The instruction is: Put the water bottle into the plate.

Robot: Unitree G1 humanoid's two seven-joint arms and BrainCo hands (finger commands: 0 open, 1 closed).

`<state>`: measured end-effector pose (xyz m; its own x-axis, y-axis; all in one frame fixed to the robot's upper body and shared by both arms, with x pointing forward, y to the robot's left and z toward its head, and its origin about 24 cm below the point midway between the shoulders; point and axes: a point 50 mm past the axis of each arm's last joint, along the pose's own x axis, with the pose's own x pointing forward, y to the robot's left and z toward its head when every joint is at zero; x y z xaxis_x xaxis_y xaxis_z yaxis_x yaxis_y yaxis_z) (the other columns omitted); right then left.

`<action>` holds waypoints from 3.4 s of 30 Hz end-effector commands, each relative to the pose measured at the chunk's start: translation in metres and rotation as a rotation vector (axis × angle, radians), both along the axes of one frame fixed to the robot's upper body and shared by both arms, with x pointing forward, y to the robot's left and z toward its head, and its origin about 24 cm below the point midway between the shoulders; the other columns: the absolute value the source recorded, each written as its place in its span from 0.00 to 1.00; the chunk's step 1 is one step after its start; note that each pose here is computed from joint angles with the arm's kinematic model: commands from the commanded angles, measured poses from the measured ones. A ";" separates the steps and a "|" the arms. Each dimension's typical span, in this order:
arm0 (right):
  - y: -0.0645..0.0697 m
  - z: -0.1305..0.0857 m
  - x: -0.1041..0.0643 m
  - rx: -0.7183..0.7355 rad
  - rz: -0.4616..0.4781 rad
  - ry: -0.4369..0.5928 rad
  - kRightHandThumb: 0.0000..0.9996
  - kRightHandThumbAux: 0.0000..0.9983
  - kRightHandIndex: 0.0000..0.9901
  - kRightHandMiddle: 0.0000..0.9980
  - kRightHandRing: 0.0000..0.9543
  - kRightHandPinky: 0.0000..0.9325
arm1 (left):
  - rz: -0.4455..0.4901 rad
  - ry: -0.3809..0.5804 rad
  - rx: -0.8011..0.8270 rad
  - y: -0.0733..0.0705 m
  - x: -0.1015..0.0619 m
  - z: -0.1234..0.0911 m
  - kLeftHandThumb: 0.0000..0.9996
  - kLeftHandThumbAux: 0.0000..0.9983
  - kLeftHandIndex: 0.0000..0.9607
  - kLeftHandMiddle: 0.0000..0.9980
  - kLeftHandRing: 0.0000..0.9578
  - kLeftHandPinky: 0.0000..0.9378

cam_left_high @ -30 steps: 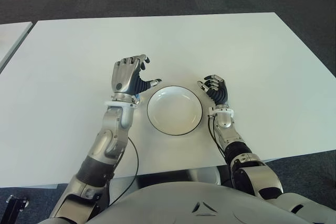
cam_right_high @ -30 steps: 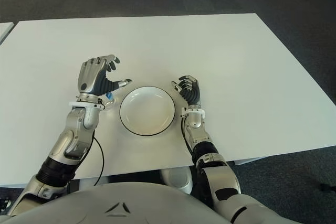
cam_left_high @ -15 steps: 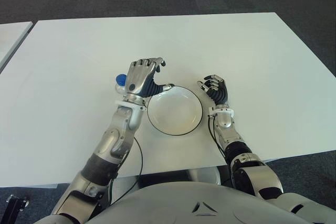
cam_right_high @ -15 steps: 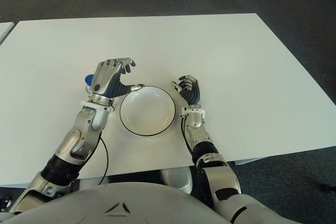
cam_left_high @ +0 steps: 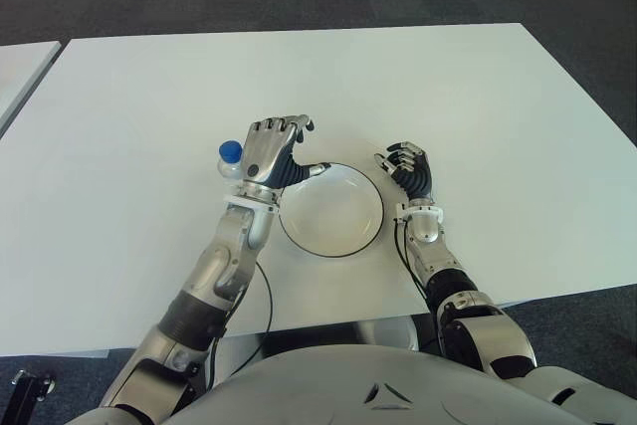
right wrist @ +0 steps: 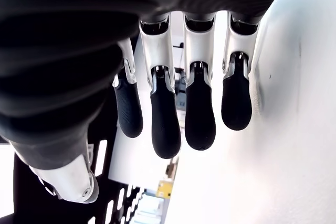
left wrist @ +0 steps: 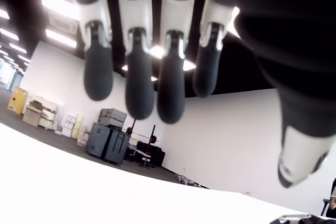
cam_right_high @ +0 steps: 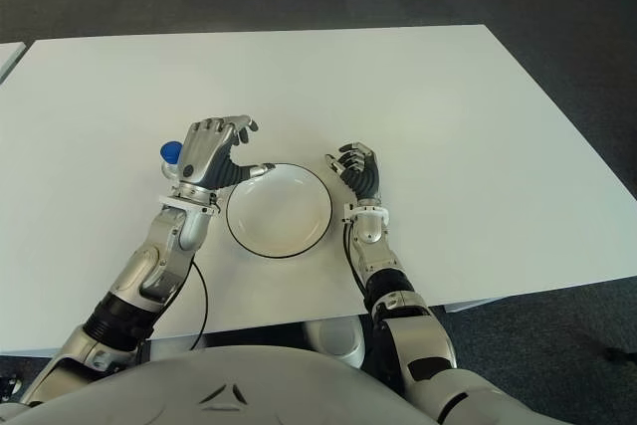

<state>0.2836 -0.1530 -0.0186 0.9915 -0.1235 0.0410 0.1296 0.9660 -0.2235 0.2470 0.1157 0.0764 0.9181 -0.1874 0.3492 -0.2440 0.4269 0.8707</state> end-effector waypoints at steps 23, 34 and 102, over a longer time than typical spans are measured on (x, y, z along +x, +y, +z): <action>-0.002 -0.010 -0.005 -0.008 0.001 0.068 0.71 0.73 0.44 0.63 0.67 0.68 | 0.054 -0.600 -0.566 0.036 -0.011 -0.015 0.43 0.20 0.00 0.00 0.00 0.00; -0.002 -0.010 -0.005 -0.017 0.009 0.065 0.71 0.73 0.44 0.63 0.67 0.69 | 0.290 -0.933 -0.875 0.063 -0.015 -0.024 0.47 0.47 0.25 0.00 0.00 0.00; -0.002 -0.010 -0.003 -0.007 -0.006 0.063 0.71 0.73 0.44 0.64 0.67 0.69 | 0.278 0.425 -0.669 0.058 -0.047 -0.068 0.63 0.24 0.00 0.00 0.00 0.01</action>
<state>0.2856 -0.1554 -0.0203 0.9920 -0.1241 0.0235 0.1261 0.9627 -0.2395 0.2039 0.1719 0.0134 0.9775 0.2095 -0.0259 -0.1685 0.8484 0.5018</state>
